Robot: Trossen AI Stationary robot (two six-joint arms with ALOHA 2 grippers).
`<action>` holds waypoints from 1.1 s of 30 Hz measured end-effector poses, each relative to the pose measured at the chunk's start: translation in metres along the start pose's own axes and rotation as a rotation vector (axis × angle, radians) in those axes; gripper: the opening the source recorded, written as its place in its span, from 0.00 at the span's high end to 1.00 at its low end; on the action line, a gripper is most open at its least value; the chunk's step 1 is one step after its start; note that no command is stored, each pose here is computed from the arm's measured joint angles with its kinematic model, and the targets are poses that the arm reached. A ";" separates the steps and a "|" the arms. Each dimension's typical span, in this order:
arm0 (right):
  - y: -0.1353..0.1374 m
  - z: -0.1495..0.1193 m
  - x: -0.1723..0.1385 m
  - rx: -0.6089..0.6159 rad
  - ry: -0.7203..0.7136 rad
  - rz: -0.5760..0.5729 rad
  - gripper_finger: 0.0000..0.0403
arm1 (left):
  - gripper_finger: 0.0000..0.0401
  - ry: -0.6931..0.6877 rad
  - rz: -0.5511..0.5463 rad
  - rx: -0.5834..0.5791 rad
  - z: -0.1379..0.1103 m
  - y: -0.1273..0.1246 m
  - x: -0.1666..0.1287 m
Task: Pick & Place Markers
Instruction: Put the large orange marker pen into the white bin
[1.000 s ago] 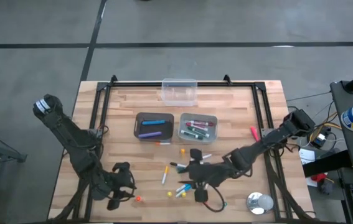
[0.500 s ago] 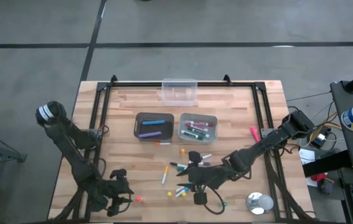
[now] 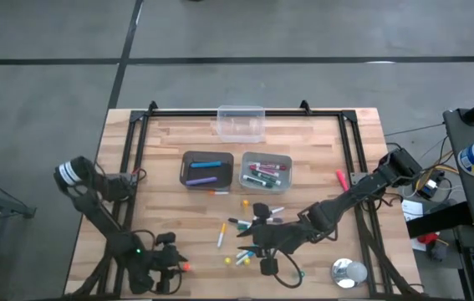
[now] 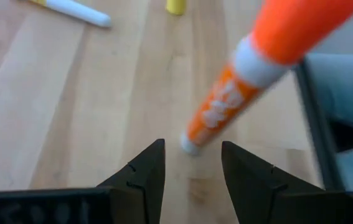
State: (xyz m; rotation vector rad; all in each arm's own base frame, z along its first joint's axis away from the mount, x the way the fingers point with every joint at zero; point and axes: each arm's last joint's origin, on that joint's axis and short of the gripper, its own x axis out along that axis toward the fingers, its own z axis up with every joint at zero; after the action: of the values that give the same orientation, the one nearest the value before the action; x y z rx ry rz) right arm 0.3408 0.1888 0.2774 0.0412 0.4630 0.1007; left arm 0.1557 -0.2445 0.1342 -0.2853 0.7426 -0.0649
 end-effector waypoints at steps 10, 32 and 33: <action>0.001 0.000 0.000 -0.001 0.000 0.002 0.66 | 0.63 -0.053 0.030 -0.004 -0.010 -0.001 0.015; 0.001 0.000 0.001 0.011 -0.009 0.004 0.68 | 0.63 -0.214 0.036 0.014 -0.002 -0.007 0.015; 0.001 0.001 0.001 0.012 -0.015 0.006 0.68 | 0.63 -0.220 0.041 0.018 -0.002 -0.007 0.015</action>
State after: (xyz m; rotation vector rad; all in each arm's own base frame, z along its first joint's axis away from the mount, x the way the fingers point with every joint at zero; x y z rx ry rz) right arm 0.3418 0.1901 0.2779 0.0555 0.4490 0.1031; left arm 0.1662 -0.2541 0.1248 -0.2559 0.5288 -0.0012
